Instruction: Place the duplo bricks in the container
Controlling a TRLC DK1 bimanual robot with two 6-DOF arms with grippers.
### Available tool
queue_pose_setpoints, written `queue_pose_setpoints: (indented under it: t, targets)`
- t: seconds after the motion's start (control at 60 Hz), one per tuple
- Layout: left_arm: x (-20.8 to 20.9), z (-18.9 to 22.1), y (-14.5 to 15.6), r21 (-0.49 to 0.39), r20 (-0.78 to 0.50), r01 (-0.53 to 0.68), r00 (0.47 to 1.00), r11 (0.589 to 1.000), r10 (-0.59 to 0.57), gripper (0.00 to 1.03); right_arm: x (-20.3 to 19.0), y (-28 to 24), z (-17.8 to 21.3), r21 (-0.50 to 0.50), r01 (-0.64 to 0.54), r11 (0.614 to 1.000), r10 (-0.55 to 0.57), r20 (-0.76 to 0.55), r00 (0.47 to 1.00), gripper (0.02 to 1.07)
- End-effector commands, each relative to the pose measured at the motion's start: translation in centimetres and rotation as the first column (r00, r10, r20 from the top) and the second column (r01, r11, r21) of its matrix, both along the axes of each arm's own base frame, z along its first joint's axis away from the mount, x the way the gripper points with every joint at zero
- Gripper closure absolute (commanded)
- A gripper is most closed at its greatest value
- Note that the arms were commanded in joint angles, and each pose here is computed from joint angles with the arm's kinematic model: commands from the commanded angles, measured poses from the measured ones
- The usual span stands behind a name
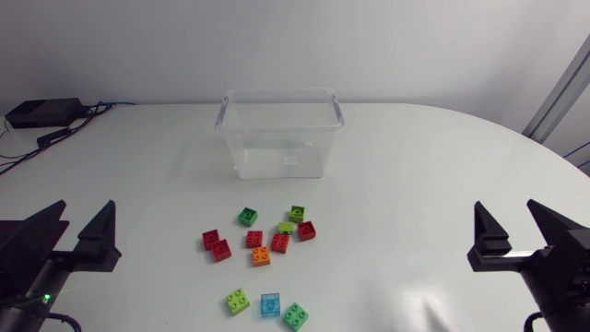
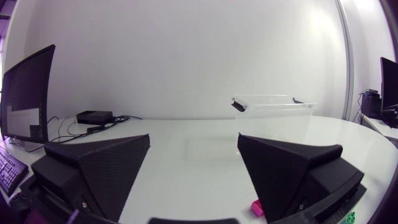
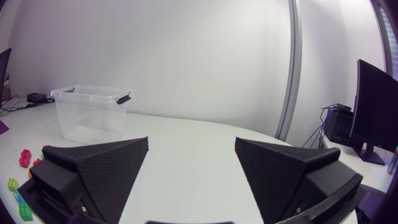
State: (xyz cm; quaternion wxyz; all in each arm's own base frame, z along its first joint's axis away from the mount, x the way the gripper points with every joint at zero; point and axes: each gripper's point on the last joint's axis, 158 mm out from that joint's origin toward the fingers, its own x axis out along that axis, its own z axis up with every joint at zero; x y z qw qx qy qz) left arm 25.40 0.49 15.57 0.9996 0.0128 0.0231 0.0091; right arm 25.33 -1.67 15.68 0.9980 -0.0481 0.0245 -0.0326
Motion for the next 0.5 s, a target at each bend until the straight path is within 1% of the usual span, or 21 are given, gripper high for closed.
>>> queue_pose_setpoints:
  t: [0.0,0.383,0.433,0.483]
  targets:
    - [-0.07,-0.31,-0.23,-0.006,-0.006,0.008,1.0,1.0,-0.008,0.04,0.05,0.07,-1.18,0.021,-0.002,1.0,0.003,-0.027,1.0,0.06]
    - [-0.08,-0.27,-0.39,-0.009,-0.004,0.014,1.0,1.0,-0.014,0.05,0.02,0.15,-0.97,0.018,-0.006,1.0,0.006,-0.018,1.0,0.06]
    - [-0.08,-0.2,-0.36,-0.008,-0.003,0.012,1.0,1.0,-0.012,0.05,0.03,0.34,-0.85,0.017,-0.014,1.0,0.014,-0.013,1.0,0.07]
    - [-0.12,0.19,-0.4,-0.004,0.003,0.014,1.0,1.0,-0.014,0.08,0.03,0.61,-0.47,0.017,-0.025,1.0,0.025,-0.004,1.0,0.07]
